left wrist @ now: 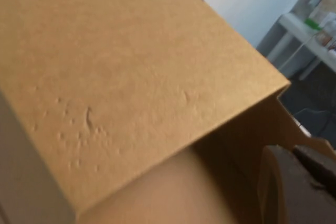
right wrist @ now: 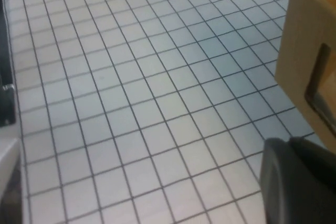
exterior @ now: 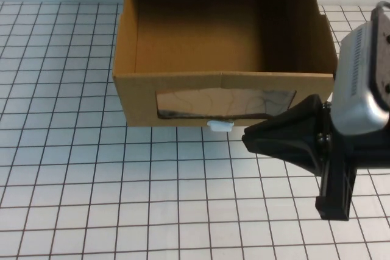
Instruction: Close the shoe box
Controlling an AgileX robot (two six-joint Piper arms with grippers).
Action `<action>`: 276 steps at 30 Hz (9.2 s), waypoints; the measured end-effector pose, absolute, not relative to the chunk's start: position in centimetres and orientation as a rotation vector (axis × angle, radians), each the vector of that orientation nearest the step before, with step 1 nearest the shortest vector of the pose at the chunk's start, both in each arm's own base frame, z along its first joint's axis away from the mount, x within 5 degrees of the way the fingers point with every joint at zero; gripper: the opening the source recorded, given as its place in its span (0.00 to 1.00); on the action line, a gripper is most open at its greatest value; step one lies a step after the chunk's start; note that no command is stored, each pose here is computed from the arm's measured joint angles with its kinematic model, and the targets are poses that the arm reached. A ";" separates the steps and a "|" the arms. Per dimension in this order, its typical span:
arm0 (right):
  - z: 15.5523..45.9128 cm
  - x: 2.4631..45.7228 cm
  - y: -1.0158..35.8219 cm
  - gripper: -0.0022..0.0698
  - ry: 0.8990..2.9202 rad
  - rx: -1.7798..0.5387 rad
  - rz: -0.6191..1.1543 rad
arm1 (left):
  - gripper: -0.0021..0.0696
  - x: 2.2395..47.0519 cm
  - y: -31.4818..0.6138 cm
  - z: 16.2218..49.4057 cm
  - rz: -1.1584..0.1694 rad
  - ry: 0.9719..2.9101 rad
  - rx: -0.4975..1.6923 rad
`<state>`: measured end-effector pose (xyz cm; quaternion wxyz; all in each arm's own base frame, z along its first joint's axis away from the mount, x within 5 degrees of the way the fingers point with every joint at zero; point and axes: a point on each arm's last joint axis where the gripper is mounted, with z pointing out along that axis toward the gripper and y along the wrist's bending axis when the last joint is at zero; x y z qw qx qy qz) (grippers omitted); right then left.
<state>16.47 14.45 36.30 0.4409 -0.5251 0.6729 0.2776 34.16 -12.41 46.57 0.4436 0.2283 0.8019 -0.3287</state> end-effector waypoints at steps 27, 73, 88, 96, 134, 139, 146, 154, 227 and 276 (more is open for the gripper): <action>31.6 19.2 20.2 0.01 0.959 -1.899 0.172 | 0.02 42.8 -20.2 38.8 -0.976 2.050 0.655; 25.8 36.5 23.7 0.01 0.855 -1.989 -0.434 | 0.02 42.5 -20.2 38.7 -1.002 2.071 0.670; 26.1 38.7 23.5 0.01 0.857 -1.958 -0.445 | 0.02 42.5 -20.3 38.7 -1.007 2.077 0.676; 28.8 35.9 23.6 0.01 0.788 -1.950 -0.431 | 0.02 42.7 -19.6 38.7 -1.005 2.081 0.661; 32.1 38.1 20.9 0.01 1.072 -1.568 -0.538 | 0.02 42.9 -19.2 38.8 -1.004 2.074 0.644; 33.3 36.9 21.0 0.01 1.041 -1.565 -0.427 | 0.02 42.8 -19.2 39.0 -1.000 2.072 0.647; 34.3 33.0 20.3 0.01 1.026 -1.587 -0.233 | 0.02 41.0 -17.9 42.2 -0.947 2.016 0.676; 39.8 27.6 18.7 0.01 1.149 -1.336 0.115 | 0.02 36.6 -14.9 47.3 -0.874 1.965 0.745; 29.2 4.2 4.1 0.01 1.575 -0.592 0.458 | 0.02 0.1 -1.1 31.0 -0.111 1.656 0.443; 29.1 4.2 4.1 0.01 1.580 -0.595 0.458 | 0.02 5.4 -1.3 18.4 -0.065 1.715 0.307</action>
